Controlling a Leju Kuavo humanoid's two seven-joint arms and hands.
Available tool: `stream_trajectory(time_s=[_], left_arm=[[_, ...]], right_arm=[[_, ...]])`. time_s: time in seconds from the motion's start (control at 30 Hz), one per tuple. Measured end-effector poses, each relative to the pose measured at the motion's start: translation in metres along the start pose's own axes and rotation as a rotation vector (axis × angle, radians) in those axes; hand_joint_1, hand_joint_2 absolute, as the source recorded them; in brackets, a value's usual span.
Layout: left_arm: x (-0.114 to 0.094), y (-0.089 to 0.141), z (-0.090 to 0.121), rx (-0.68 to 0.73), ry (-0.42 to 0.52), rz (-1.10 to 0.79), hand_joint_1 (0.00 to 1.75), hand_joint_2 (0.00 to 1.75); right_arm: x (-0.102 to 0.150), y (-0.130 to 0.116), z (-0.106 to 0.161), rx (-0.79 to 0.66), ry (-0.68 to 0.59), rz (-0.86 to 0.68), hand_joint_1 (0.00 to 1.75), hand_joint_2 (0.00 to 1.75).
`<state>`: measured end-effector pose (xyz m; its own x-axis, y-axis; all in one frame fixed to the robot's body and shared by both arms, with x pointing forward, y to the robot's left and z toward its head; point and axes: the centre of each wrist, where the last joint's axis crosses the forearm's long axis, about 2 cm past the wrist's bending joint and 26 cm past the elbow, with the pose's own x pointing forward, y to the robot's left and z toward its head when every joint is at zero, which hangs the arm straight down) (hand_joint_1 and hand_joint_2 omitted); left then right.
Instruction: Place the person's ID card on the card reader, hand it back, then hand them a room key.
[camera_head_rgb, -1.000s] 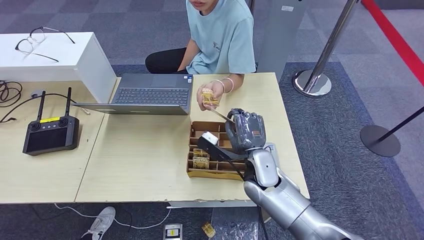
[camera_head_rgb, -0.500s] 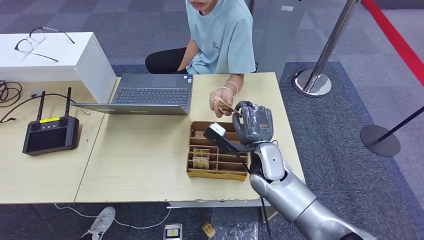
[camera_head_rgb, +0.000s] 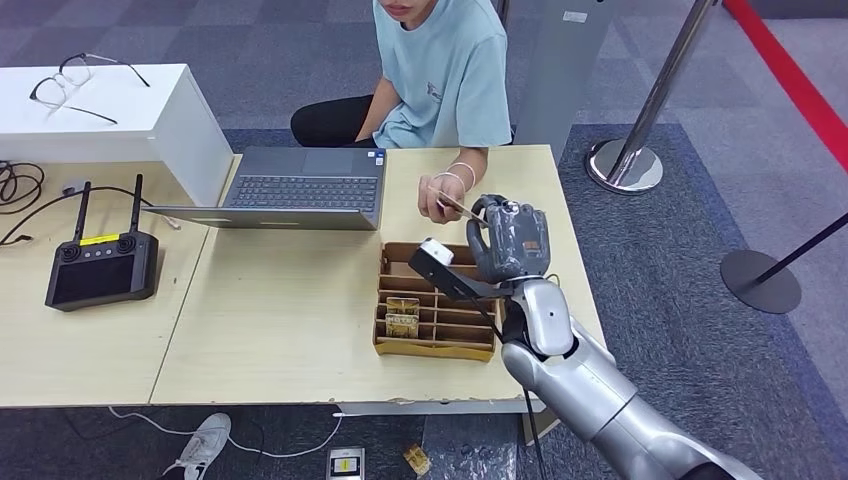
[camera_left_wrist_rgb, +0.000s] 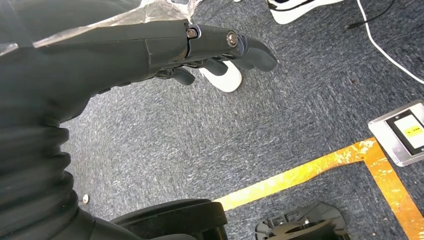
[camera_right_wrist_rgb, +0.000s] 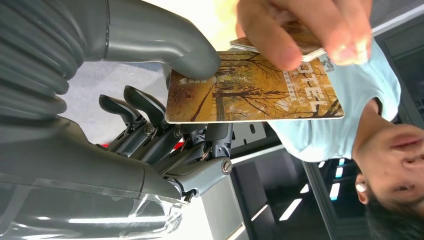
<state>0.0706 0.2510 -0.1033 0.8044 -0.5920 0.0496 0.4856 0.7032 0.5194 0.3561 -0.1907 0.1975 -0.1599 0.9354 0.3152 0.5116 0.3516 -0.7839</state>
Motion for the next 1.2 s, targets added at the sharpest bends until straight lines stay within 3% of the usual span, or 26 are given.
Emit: stream_trajectory(time_s=[0.63,0.67,0.8,0.83,1.2], left_arm=[[0.0,0.0,0.0,0.0,0.003,-0.001,0.0,1.75],[0.0,0.0,0.0,0.0,0.004,-0.001,0.0,1.75],[0.0,0.0,0.0,-0.003,0.009,-0.002,0.0,1.75],[0.0,0.0,0.0,-0.004,0.009,-0.002,0.0,1.75],[0.0,0.0,0.0,-0.002,0.008,-0.001,0.0,1.75]], right_arm=[[-0.005,0.006,0.003,0.027,0.017,0.015,1.71,1.75],[-0.006,0.007,0.003,0.029,0.018,0.016,1.64,1.75],[-0.007,0.01,0.005,0.045,0.018,0.022,0.1,1.75],[-0.007,0.011,0.006,0.051,0.019,0.024,0.0,1.75],[-0.007,0.015,0.012,0.049,0.0,0.028,0.0,1.75]])
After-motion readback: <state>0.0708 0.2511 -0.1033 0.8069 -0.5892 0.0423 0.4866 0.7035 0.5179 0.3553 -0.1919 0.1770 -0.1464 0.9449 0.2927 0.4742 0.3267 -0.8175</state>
